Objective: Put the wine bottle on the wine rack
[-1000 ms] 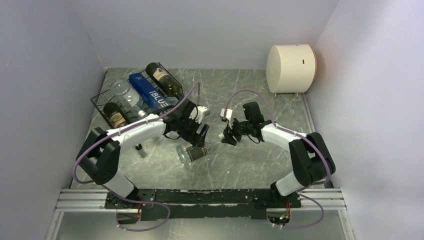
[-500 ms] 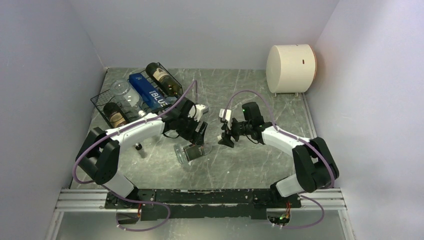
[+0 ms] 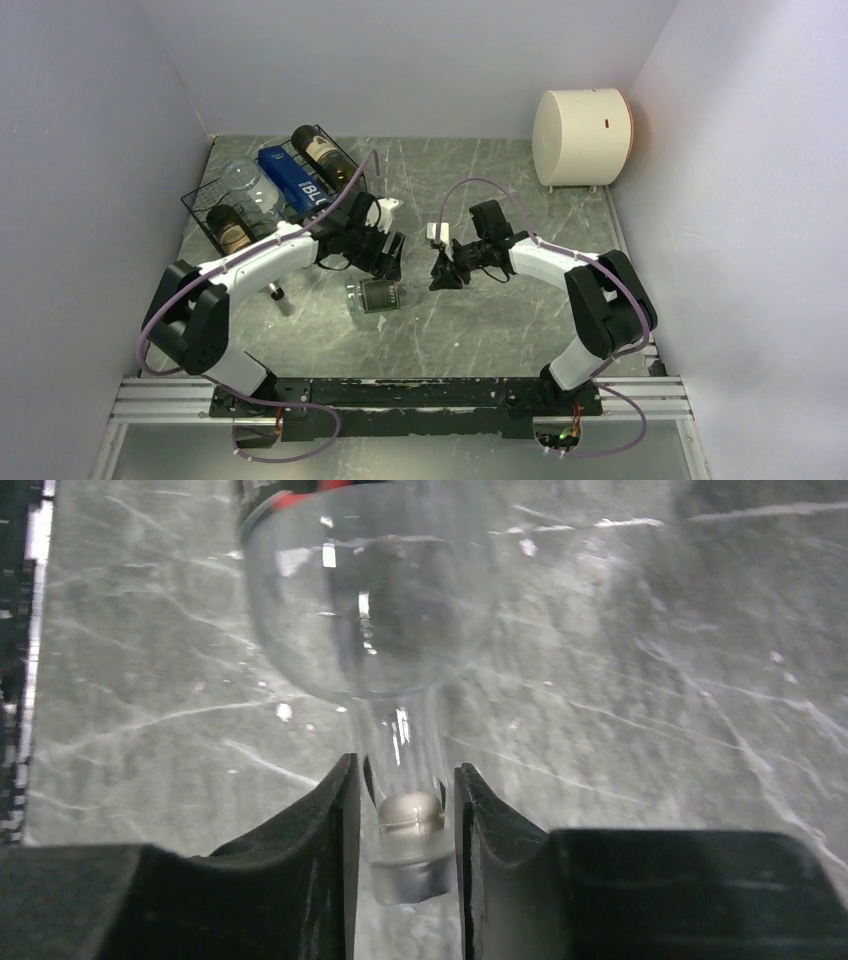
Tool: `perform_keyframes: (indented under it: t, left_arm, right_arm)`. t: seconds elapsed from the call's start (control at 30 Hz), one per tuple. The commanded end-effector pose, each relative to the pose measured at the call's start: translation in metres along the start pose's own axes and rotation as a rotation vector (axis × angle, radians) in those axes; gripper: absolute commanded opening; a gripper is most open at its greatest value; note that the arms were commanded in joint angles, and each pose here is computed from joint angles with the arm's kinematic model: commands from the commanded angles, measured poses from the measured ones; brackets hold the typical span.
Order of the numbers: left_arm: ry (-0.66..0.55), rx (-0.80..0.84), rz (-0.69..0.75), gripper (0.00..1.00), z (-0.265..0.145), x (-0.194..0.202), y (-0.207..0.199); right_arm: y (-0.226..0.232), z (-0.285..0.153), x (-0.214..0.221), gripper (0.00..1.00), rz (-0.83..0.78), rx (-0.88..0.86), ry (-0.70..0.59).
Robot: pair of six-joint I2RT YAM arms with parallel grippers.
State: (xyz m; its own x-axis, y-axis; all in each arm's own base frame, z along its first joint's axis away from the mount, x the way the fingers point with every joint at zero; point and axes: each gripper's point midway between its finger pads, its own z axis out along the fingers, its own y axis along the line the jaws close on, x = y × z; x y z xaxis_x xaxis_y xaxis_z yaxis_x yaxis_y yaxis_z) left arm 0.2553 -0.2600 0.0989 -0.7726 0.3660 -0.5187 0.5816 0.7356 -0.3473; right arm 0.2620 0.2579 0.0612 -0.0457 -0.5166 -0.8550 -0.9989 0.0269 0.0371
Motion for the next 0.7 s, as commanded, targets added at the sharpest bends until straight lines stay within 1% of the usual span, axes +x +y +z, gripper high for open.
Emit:
perform_keyframes:
  t: [0.0, 0.07, 0.1, 0.2, 0.3, 0.37, 0.5, 0.67]
  left_arm:
    - [-0.102, 0.025, -0.02, 0.79, -0.023, -0.026, -0.008]
    - [-0.134, 0.002, -0.036, 0.8, -0.032, -0.034, -0.006]
    - [-0.152, -0.011, -0.046, 0.8, -0.037, -0.038, -0.004]
    - [-0.234, -0.089, -0.085, 0.81, -0.056, -0.052, 0.007]
    - [-0.351, -0.217, -0.135, 0.83, -0.082, -0.069, 0.026]
    - [-0.43, -0.281, -0.151, 0.85, -0.104, -0.079, 0.033]
    - [-0.534, -0.302, -0.147, 0.89, -0.134, -0.092, 0.03]
    - [-0.566, -0.31, -0.139, 0.9, -0.148, -0.095, 0.028]
  right_arm:
    - [0.021, -0.003, 0.001, 0.26, 0.017, -0.04, 0.024]
    - [0.025, -0.004, 0.005, 0.27, 0.027, -0.031, 0.046]
    - [0.031, -0.001, 0.004, 0.3, 0.022, -0.038, 0.06]
    - [0.042, 0.007, 0.006, 0.45, 0.02, -0.041, 0.109]
    - [0.048, 0.017, 0.012, 0.52, 0.023, -0.041, 0.149]
    - [0.049, 0.024, 0.015, 0.54, 0.03, -0.04, 0.179]
    - [0.053, 0.038, 0.018, 0.55, 0.007, -0.062, 0.223]
    - [0.053, 0.049, 0.025, 0.54, -0.01, -0.043, 0.288]
